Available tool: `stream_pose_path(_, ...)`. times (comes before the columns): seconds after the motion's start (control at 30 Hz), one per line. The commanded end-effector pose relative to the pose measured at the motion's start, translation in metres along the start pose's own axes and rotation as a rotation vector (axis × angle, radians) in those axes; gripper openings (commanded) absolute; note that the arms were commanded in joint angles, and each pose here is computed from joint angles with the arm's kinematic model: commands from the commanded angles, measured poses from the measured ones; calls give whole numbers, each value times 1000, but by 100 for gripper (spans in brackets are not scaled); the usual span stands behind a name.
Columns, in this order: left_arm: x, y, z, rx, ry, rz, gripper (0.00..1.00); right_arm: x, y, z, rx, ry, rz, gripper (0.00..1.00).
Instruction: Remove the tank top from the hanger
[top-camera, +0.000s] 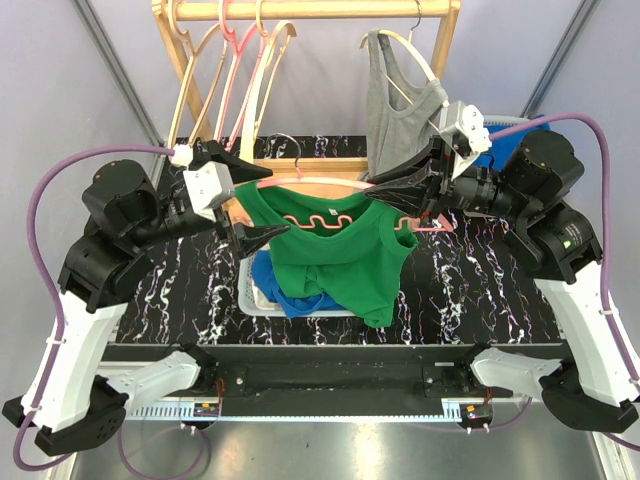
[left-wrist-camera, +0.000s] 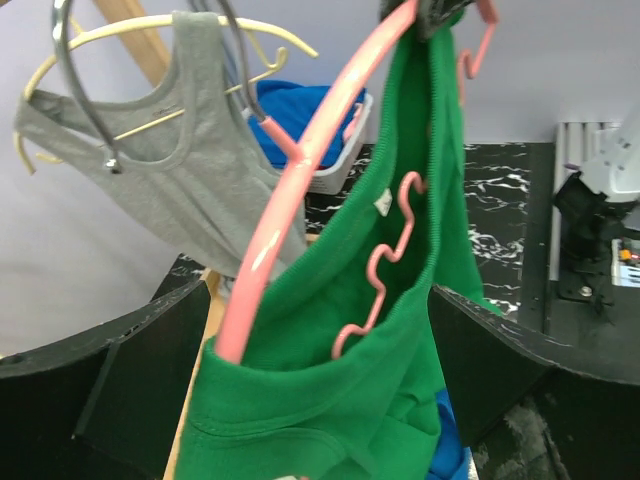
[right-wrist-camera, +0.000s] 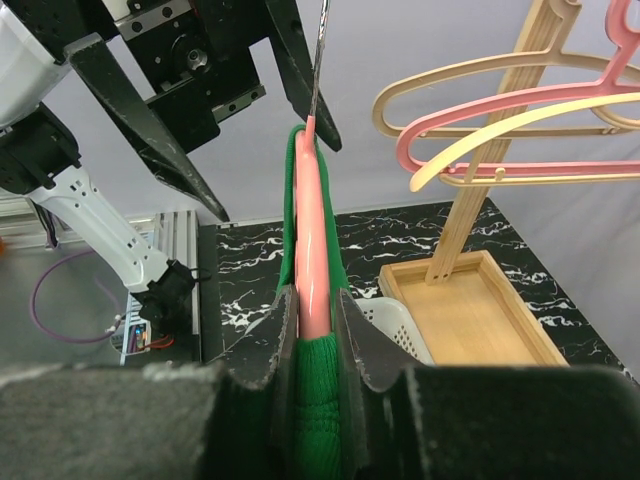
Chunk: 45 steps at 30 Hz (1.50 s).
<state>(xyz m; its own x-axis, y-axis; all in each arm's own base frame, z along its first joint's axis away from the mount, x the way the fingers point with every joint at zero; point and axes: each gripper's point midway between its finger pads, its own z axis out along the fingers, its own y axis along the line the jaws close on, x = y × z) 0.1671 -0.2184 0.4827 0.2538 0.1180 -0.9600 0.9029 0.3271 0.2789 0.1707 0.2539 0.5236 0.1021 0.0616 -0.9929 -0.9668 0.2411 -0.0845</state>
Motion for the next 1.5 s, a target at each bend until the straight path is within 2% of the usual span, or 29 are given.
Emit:
stream_pose_path(0.0,-10,-23,-6,100,-37,-12,99,-36,12,-9,-25,-110,-112,0)
stream_pose_path(0.17,-2,-36,-11,148,-22,-25,89,-39,10,-10,-12,-116,-131,0)
stream_pose_path(0.27,4,-38,-13,149,-9,-17,74,-41,8,-10,4,-122,-139,0)
stream_pose_path(0.3,6,-38,-13,147,-5,-14,62,-42,6,-10,9,-123,-141,0)
stream_pose_path(0.43,9,-35,-14,125,1,5,35,-41,2,-5,10,-132,-140,0)
stream_pose_path(0.5,10,-34,-15,117,6,9,32,-42,2,-2,1,-145,-133,0)
stream_pose_path(0.7,12,-30,-14,99,14,21,31,-41,0,8,-35,-195,-130,0)
stream_pose_path(0.8,13,-25,-14,74,19,41,26,-37,-1,11,-40,-206,-110,0)
stream_pose_path(0.87,14,-19,-14,44,23,55,18,-28,-8,14,-16,-194,-88,0)
stream_pose_path(0.97,21,-4,-15,-36,49,116,0,-12,-19,16,38,-172,-71,1)
stream_pose_path(1.07,33,18,-20,-149,99,193,0,-2,-27,16,80,-167,-64,4)
stream_pose_path(1.1,35,28,-24,-199,117,240,0,-2,-28,15,88,-170,-65,6)
stream_pose_path(1.13,42,33,-23,-214,136,256,0,0,-32,16,106,-174,-65,16)
stream_pose_path(1.2,43,50,-26,-301,155,303,0,-1,-37,16,132,-176,-63,25)
stream_pose_path(1.23,45,56,-26,-324,164,319,0,-1,-43,15,165,-179,-63,38)
stream_pose_path(1.3,38,75,-31,-416,165,377,0,-3,-48,13,202,-184,-66,51)
stream_pose_path(1.37,36,90,-37,-494,184,426,0,-7,-58,7,270,-192,-92,59)
stream_pose_path(1.47,28,111,-45,-599,208,566,0,-17,-69,-7,380,-221,-96,62)
